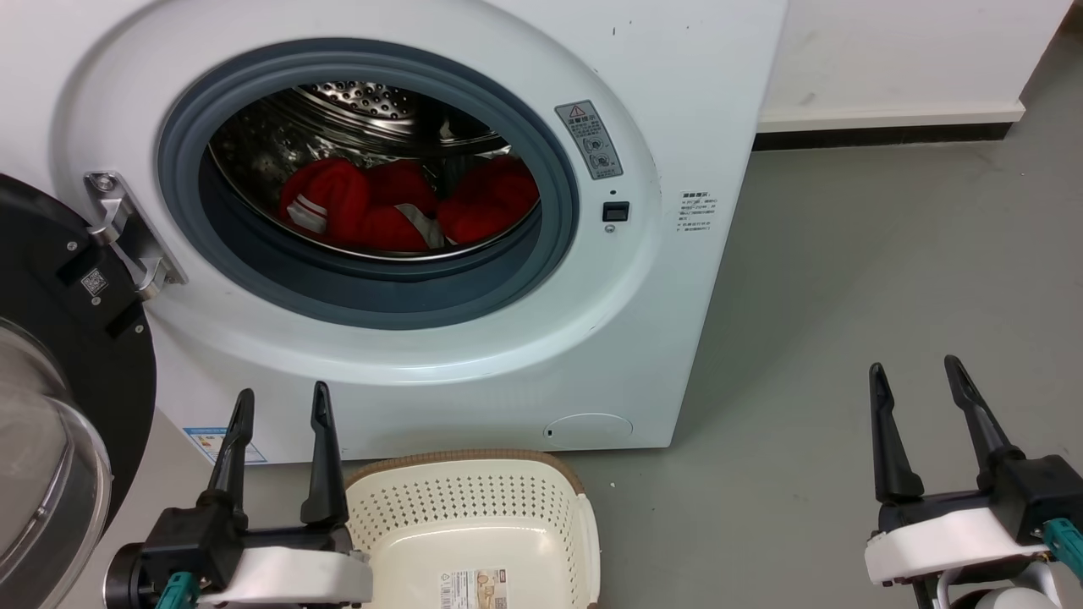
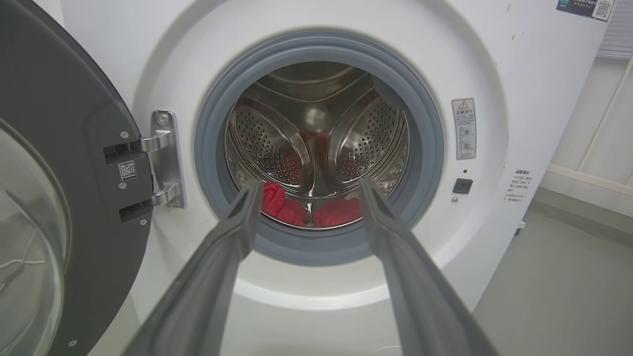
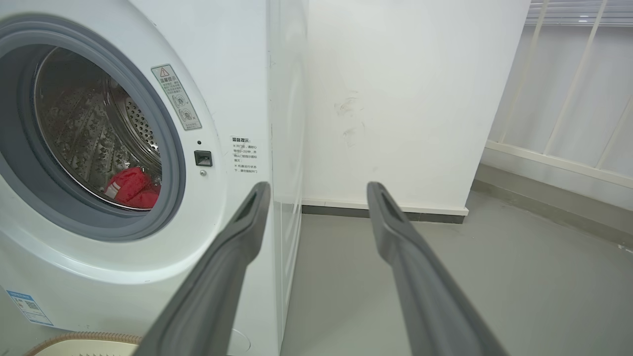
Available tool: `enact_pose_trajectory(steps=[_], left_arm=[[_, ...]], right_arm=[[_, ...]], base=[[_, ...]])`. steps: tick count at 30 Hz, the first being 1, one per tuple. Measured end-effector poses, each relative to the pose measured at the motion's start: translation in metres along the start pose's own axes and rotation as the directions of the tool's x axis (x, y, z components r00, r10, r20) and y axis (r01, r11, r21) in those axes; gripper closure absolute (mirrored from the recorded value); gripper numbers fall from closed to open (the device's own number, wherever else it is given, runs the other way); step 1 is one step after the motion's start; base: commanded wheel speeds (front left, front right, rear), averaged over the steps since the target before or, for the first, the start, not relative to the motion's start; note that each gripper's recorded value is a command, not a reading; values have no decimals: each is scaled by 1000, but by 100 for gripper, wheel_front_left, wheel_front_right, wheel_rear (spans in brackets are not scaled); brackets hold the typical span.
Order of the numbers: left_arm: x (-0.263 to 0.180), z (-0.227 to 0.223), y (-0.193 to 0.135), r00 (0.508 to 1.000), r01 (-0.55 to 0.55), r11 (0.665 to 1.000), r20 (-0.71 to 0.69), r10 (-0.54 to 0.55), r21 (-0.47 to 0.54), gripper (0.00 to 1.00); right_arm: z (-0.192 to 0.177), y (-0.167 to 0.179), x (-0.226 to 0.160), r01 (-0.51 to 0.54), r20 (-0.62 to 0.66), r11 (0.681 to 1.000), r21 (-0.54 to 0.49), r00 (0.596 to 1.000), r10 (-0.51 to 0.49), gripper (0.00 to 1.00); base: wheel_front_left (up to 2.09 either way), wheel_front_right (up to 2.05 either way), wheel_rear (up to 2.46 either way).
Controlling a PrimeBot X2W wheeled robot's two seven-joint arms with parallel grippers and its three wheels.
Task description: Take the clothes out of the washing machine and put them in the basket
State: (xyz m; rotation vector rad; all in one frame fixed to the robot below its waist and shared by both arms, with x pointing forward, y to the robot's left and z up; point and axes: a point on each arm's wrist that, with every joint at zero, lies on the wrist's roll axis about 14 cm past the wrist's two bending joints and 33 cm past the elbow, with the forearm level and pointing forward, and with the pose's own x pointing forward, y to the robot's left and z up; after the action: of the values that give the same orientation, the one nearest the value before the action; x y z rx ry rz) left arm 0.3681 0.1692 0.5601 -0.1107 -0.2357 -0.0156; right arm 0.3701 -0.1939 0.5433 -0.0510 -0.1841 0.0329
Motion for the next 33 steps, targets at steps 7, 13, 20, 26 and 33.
enact_pose_trajectory(steps=[7,13,20,26,33], left_arm=[[-4,-12,9,999,29,999,-27,-29,14,0],[-7,-27,9,997,39,999,-73,-38,16,0],[-8,-31,5,995,56,998,-88,-55,7,0],[-7,-30,5,995,55,998,-83,-55,6,0],[-7,-31,5,995,54,999,-86,-53,4,0]], right_arm=[[-4,2,-1,-9,-7,1000,-21,1000,9,0],[-11,-2,-4,2,-29,1000,-23,1000,-3,0],[-14,-4,-5,8,-39,1000,-22,999,-9,0],[-16,-5,-4,13,-43,1000,-20,999,-13,0],[-17,-6,-2,15,-46,1000,-13,999,-15,0]], base=[[0,0,0],[0,0,0],[0,0,0],[0,0,0],[0,0,0]])
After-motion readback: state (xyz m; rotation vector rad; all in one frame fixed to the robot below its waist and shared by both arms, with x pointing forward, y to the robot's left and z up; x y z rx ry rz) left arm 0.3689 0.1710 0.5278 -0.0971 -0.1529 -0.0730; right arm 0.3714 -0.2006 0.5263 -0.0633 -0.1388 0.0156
